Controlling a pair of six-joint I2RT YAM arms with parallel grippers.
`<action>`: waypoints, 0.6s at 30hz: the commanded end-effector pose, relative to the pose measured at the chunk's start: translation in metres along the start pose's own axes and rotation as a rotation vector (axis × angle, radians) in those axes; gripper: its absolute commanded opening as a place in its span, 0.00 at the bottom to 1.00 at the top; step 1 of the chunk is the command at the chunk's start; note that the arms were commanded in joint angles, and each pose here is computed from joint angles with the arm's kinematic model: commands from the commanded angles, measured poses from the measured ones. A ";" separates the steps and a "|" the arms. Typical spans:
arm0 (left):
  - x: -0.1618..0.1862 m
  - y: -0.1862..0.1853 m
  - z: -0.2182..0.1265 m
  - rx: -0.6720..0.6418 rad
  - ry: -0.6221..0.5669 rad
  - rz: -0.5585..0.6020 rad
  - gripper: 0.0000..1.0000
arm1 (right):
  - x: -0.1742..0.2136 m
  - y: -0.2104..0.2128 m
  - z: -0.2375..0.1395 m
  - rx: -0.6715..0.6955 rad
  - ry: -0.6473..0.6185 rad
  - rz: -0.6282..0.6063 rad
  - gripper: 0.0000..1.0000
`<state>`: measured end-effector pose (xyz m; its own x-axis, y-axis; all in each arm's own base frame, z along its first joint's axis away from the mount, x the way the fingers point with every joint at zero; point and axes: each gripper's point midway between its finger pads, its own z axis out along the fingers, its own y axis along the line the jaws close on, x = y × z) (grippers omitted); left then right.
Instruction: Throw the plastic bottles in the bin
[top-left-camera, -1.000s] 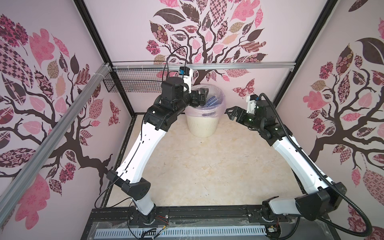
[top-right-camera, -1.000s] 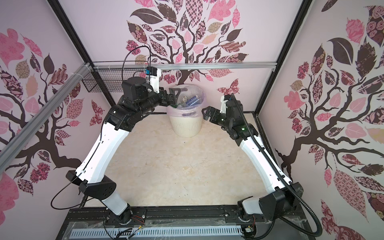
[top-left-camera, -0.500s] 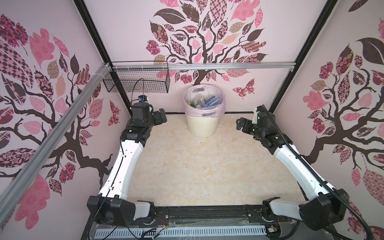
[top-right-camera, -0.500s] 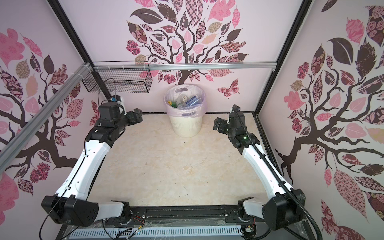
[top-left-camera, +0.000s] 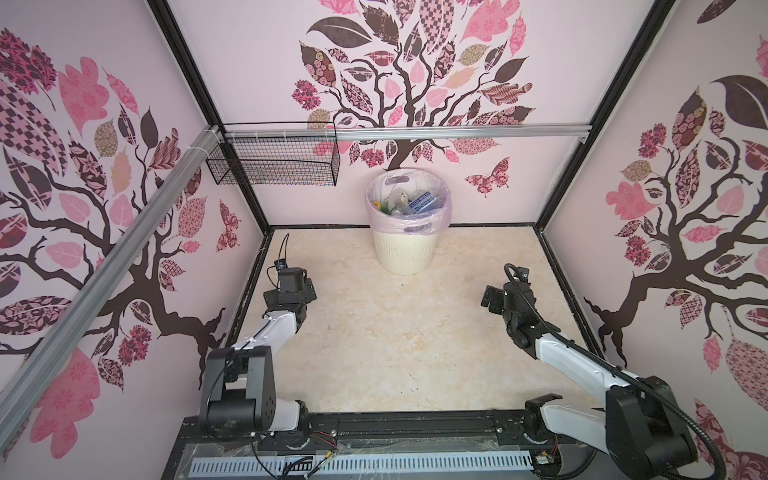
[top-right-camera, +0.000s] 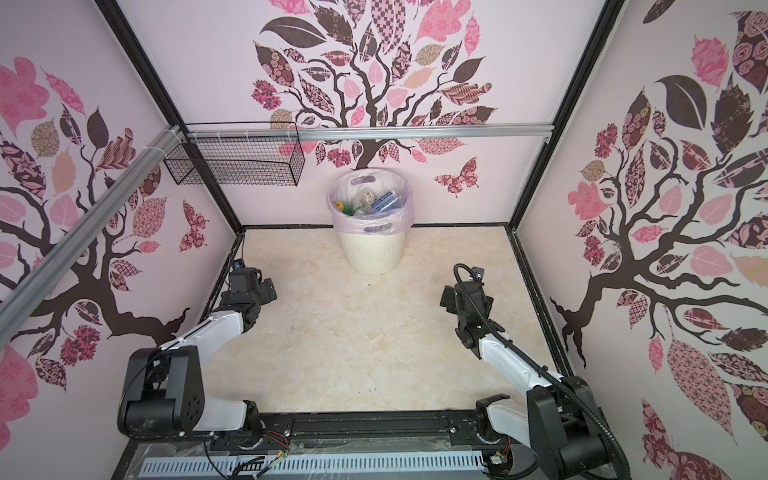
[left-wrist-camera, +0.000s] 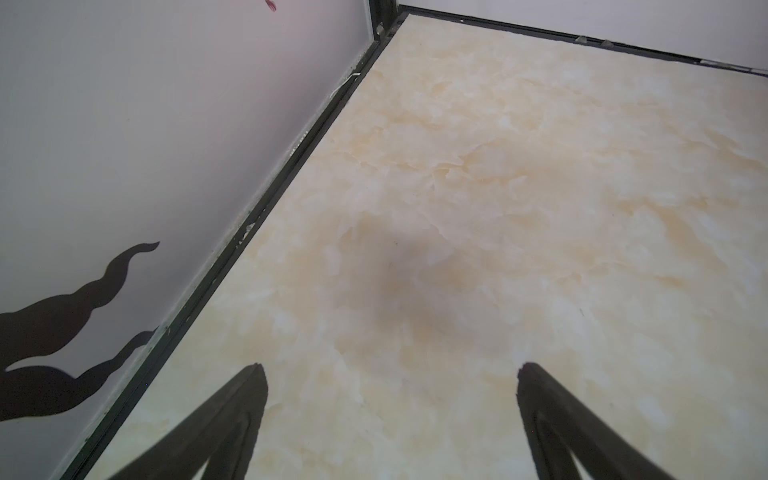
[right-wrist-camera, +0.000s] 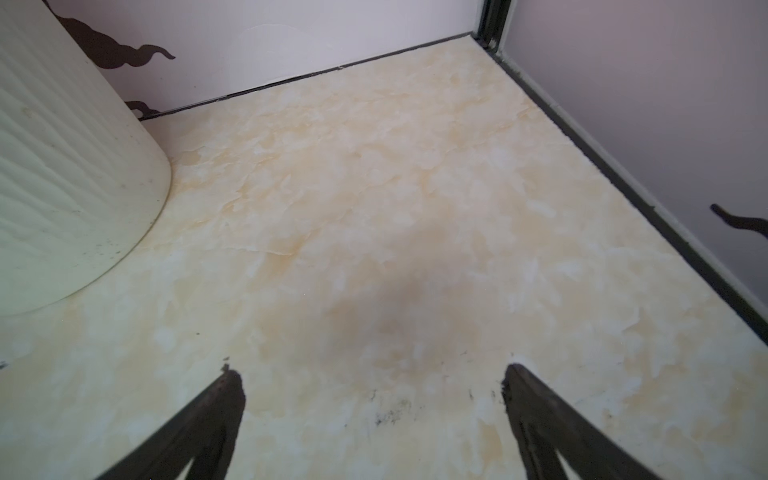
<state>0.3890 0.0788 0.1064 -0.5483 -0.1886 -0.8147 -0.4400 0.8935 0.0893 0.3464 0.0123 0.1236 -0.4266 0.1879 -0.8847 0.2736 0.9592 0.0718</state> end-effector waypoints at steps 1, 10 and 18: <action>-0.007 -0.005 0.010 0.031 -0.137 -0.070 0.97 | -0.034 -0.012 -0.003 0.069 -0.229 -0.045 1.00; 0.004 -0.039 -0.016 0.213 -0.391 0.029 0.97 | -0.019 -0.011 0.013 0.087 -0.280 -0.119 1.00; 0.007 -0.039 -0.014 0.187 -0.356 0.033 0.97 | -0.022 -0.003 -0.003 -0.016 -0.443 -0.124 0.99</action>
<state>0.3860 0.0397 0.0865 -0.3333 -0.0575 -0.9411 -0.2760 0.9604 0.0391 0.3558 -0.0003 0.1256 -0.1757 -0.0231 -0.9842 0.2689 0.9606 -0.0705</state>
